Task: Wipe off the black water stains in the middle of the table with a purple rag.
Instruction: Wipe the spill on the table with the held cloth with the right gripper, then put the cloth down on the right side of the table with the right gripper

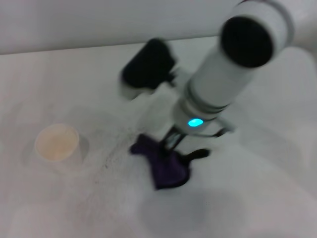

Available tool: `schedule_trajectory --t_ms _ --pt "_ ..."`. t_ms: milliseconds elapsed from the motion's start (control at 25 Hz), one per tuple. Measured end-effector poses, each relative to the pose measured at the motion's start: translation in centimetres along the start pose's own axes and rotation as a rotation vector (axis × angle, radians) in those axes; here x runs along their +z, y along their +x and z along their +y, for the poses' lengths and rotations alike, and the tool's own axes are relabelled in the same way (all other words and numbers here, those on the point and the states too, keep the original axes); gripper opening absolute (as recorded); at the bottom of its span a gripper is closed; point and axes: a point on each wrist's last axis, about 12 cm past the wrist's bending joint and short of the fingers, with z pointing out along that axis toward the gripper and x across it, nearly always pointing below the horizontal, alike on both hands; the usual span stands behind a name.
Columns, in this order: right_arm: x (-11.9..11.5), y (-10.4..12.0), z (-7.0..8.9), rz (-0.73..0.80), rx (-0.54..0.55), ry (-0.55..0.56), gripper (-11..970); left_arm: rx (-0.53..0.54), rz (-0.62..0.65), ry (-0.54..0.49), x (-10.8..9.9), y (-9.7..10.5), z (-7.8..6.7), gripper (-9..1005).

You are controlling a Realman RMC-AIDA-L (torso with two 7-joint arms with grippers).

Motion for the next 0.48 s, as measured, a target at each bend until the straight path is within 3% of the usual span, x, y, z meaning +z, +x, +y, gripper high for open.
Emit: schedule_trajectory --t_ms 280,480 --pt "-3.1 5.5 -7.3 0.030 0.203 0.132 94 -0.014 0.005 -0.044 0.0 0.1 0.3 880" --pt "-3.5 8.2 -10.0 0.043 0.274 0.143 94 -0.020 0.021 -0.054 0.5 0.3 0.2 879"
